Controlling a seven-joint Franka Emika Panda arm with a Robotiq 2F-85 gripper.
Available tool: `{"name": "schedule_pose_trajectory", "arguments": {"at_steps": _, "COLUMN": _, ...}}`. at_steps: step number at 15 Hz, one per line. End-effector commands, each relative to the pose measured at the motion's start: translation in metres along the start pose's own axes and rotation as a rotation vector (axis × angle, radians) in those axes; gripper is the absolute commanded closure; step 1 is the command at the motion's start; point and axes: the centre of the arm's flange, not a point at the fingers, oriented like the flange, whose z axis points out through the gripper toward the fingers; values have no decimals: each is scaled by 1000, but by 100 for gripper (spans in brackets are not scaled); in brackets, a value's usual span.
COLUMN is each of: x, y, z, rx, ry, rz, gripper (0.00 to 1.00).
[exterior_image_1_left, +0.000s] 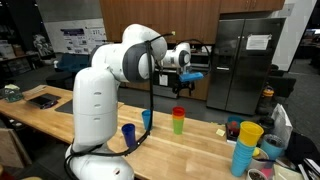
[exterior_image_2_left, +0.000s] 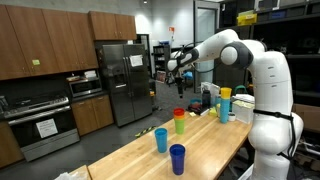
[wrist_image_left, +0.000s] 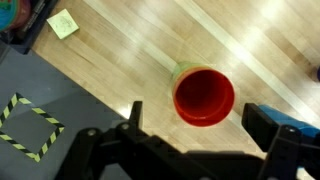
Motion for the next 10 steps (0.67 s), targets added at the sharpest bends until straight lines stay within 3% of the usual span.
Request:
{"name": "schedule_pose_trajectory", "arguments": {"at_steps": 1, "x": 15, "y": -27, "z": 11, "rx": -22, "ry": -33, "rz": -86, "gripper": 0}}
{"name": "schedule_pose_trajectory", "arguments": {"at_steps": 10, "x": 24, "y": -57, "z": 36, "rx": -34, "ry": -97, "rz": -216, "gripper": 0}}
